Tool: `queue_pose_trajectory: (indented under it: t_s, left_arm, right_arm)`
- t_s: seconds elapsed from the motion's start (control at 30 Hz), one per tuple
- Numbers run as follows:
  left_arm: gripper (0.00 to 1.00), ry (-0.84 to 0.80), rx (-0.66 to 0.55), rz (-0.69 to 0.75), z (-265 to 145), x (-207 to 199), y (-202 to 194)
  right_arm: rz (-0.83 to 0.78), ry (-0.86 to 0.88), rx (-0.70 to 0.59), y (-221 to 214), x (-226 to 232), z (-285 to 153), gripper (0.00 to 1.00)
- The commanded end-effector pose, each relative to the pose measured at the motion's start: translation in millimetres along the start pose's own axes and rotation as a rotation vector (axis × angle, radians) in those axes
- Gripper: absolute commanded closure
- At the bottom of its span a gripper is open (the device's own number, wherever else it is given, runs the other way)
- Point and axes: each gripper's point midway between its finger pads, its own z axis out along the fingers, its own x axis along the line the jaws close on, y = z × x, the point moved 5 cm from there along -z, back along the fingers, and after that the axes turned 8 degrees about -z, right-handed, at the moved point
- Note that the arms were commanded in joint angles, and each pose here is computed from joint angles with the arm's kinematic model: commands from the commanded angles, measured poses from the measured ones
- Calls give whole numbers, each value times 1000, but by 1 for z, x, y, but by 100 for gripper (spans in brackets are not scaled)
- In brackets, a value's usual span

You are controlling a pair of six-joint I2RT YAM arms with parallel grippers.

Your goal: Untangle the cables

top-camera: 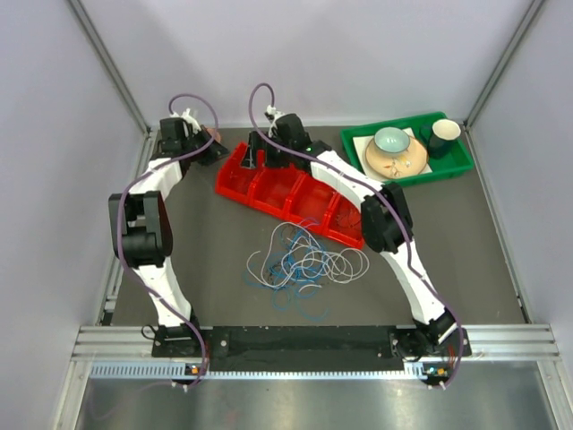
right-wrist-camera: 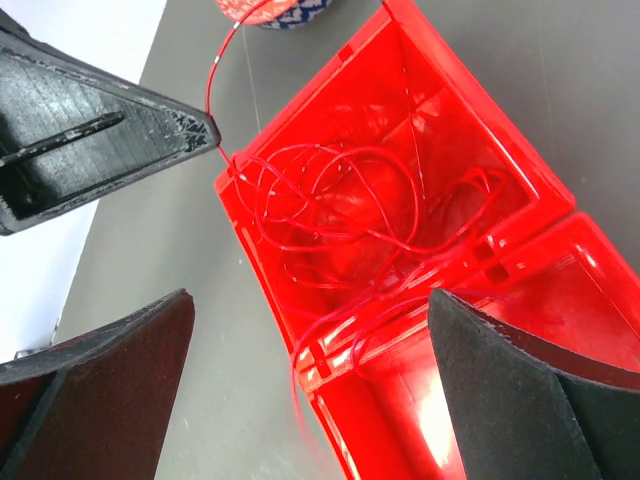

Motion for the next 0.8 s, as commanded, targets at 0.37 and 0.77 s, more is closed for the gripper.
queue_pose_trajectory:
  t_s: [0.37, 0.77]
  left_arm:
    - [100, 115, 57, 138, 12, -2, -28]
    - [100, 241, 105, 169, 58, 18, -74]
  right_arm:
    - [-104, 7, -191, 77, 40, -100, 1]
    - [-145, -128, -305, 53, 51, -242, 1]
